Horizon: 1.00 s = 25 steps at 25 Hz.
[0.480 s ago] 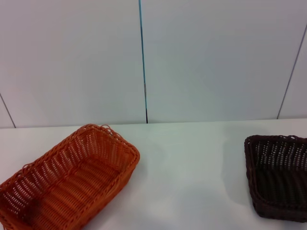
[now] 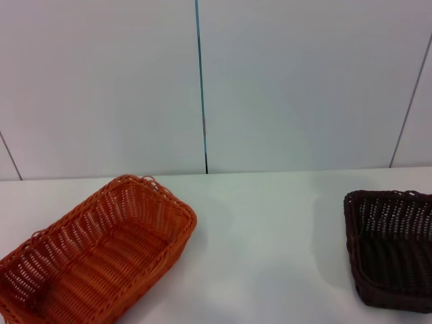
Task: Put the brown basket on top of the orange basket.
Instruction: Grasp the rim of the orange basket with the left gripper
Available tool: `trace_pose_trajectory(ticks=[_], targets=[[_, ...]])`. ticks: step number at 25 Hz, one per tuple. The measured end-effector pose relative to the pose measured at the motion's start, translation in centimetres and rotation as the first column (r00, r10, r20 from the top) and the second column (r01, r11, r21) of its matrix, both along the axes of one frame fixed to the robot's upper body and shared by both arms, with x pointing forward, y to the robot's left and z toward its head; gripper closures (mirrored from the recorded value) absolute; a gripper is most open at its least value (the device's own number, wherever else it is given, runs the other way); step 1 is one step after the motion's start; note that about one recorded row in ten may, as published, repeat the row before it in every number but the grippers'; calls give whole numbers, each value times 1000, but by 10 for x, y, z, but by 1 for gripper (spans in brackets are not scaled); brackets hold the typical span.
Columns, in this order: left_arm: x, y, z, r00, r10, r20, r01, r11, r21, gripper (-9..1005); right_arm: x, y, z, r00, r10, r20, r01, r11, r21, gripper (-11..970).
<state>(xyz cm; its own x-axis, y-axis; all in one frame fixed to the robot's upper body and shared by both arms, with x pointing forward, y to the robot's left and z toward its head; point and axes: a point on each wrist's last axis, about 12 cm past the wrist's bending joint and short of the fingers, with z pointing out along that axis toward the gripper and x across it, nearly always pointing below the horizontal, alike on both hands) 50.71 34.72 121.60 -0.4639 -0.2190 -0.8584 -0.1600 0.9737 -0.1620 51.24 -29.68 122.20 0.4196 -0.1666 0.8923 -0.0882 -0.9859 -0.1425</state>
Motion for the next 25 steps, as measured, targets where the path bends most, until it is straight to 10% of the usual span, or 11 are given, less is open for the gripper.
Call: trace_pose_trajectory(ticks=[9, 25], targets=[[0, 14, 0, 984, 21, -177, -32, 998, -55, 89, 2, 1, 0, 1000, 6, 6, -6, 1000, 1, 47], [33, 4, -52, 873, -58, -484, -43, 980, -195, 99, 5, -1, 5, 999, 10, 45, -10, 1000, -9, 49]])
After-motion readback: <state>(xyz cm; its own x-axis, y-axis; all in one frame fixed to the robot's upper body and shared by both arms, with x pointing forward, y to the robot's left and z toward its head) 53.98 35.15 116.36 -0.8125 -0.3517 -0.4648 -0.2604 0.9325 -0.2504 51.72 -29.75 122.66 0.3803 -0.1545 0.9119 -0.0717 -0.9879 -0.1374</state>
